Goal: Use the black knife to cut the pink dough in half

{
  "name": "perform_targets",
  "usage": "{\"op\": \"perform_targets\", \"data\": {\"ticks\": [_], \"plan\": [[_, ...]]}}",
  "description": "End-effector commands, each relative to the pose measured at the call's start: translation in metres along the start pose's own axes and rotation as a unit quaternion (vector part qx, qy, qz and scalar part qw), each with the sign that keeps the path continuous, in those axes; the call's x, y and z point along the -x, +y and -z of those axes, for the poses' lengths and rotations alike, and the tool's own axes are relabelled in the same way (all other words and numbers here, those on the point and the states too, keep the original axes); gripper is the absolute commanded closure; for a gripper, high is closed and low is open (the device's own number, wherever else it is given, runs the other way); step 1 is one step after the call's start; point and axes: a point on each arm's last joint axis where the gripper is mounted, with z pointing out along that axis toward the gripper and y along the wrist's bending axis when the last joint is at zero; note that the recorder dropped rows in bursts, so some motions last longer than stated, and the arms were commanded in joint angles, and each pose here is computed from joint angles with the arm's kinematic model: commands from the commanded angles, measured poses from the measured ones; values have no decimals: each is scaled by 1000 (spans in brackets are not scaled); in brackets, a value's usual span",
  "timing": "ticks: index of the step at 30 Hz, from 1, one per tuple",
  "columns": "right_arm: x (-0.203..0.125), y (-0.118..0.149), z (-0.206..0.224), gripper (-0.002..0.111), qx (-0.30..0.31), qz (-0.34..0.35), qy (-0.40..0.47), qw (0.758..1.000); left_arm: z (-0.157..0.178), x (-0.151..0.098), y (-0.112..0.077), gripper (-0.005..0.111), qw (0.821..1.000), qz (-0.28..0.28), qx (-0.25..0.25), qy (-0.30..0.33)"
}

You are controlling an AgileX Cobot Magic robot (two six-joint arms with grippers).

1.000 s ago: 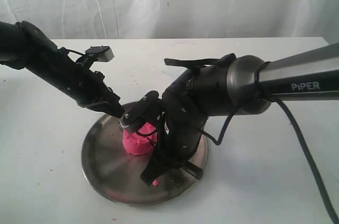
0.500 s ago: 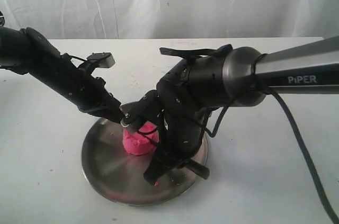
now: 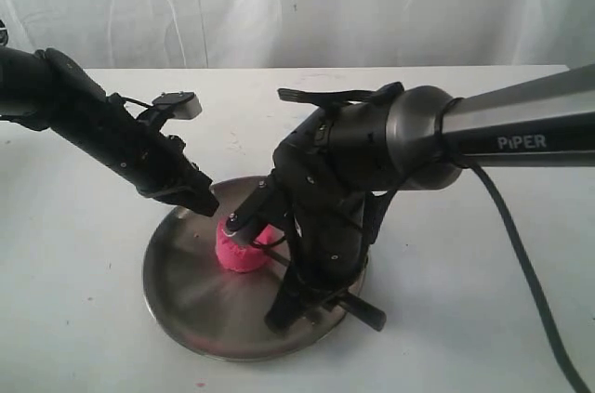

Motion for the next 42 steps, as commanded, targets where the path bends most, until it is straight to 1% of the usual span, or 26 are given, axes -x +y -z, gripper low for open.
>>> {"op": "perform_targets", "data": {"ticks": [1,6,12,24,30,42], "plan": [[0,0,-3,102,-1,7,15,1000,0,-1,-4,107,1000,6,-12,3],[3,0,-7,102,-1,8,1,1000,0,-1,-4,107,1000,6,-12,3],[4,0,-10,102,-3,22,6,1000,0,-1,-4,107,1000,7,-12,3],[15,-7,5,102,-28,41,5,999,0,-1,-4,107,1000,8,-12,1],[23,-7,-5,102,-25,54,26,998,0,-1,-4,107,1000,8,-12,1],[40,-8,-11,102,-25,61,20,998,0,-1,-4,107,1000,9,-12,1]]}}
